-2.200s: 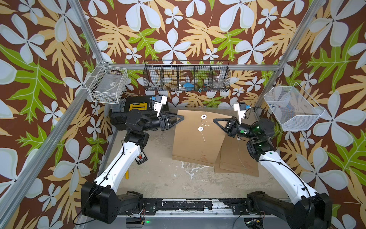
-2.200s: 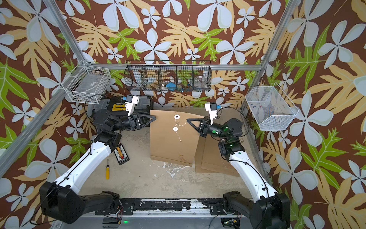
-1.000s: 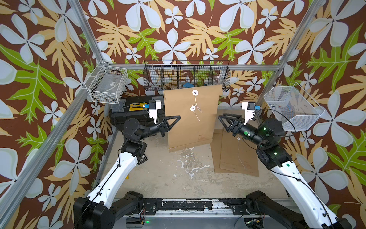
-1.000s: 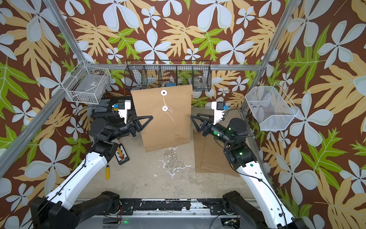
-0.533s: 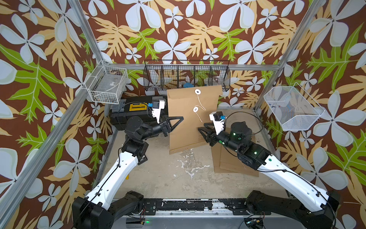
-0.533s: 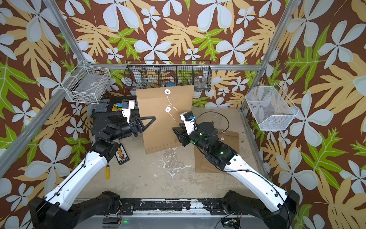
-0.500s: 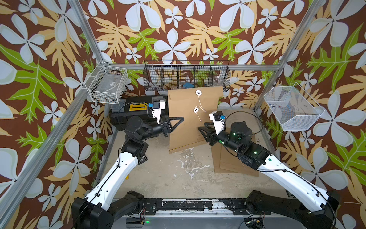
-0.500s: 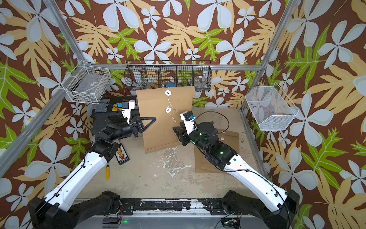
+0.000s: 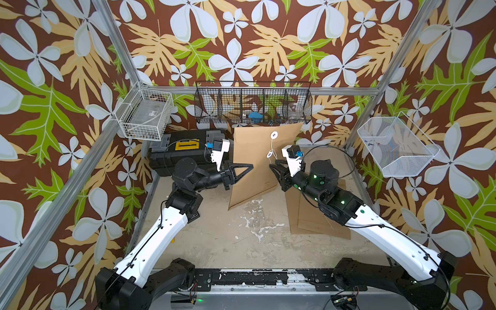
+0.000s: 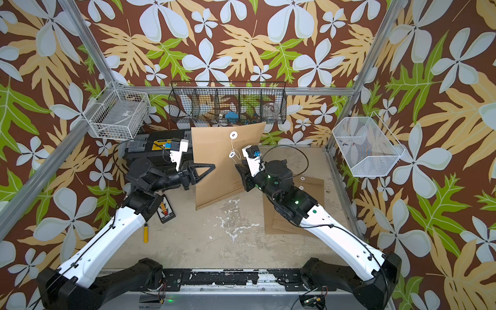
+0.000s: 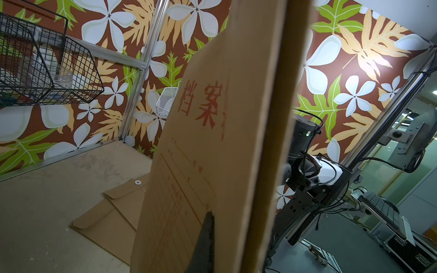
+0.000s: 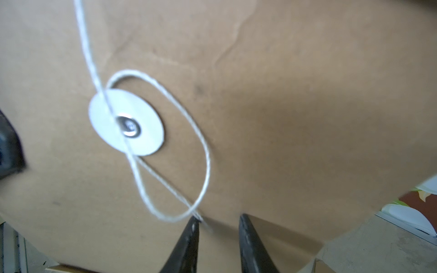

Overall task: Close the mouth of the file bag
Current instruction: Close the file bag.

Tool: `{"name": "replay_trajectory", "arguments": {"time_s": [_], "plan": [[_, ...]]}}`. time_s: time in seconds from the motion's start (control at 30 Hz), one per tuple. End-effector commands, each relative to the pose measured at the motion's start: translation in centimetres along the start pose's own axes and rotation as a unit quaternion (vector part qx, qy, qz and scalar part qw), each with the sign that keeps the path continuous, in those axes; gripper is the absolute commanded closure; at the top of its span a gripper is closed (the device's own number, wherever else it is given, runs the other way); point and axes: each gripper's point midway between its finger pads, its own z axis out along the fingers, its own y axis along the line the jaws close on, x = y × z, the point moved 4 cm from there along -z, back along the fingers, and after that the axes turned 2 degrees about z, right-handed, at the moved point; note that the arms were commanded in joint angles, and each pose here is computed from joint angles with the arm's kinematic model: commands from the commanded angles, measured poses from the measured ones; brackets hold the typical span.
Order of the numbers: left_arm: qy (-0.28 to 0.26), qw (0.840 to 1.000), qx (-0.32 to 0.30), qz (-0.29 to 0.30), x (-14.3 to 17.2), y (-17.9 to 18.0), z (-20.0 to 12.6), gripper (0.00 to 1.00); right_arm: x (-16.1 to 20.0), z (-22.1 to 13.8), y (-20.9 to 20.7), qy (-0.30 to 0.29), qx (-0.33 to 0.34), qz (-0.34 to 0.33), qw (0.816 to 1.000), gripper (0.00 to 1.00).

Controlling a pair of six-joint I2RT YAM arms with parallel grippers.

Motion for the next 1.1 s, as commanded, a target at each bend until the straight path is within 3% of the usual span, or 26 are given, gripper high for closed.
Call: {"name": "replay_trajectory", "arguments": {"time_s": [0.0,0.17,0.4,0.77,1.07], "plan": [[0.003,1.0,0.014,0.011,-0.1,-0.5,0.1,1.0,-1.5,0.2,0.5,-0.029,-0.011,0.001,1.0,0.75],[0.001,1.0,0.011,0.012,-0.1,-0.4,0.1,1.0,-1.9,0.5,2.1,-0.036,-0.038,-0.005,0.999,0.79],[0.001,1.0,0.001,0.016,-0.1,0.0,0.1,1.0,-1.2,0.9,3.7,-0.025,-0.07,-0.012,0.997,0.99],[-0.012,0.999,-0.032,0.038,-0.1,1.0,0.1,1.0,0.8,-0.9,9.2,0.0,-0.178,-0.004,0.984,1.0],[-0.031,0.998,-0.04,0.036,-1.0,1.1,0.1,1.0,4.2,-0.9,9.3,0.03,-0.184,0.017,0.982,1.0]]}}
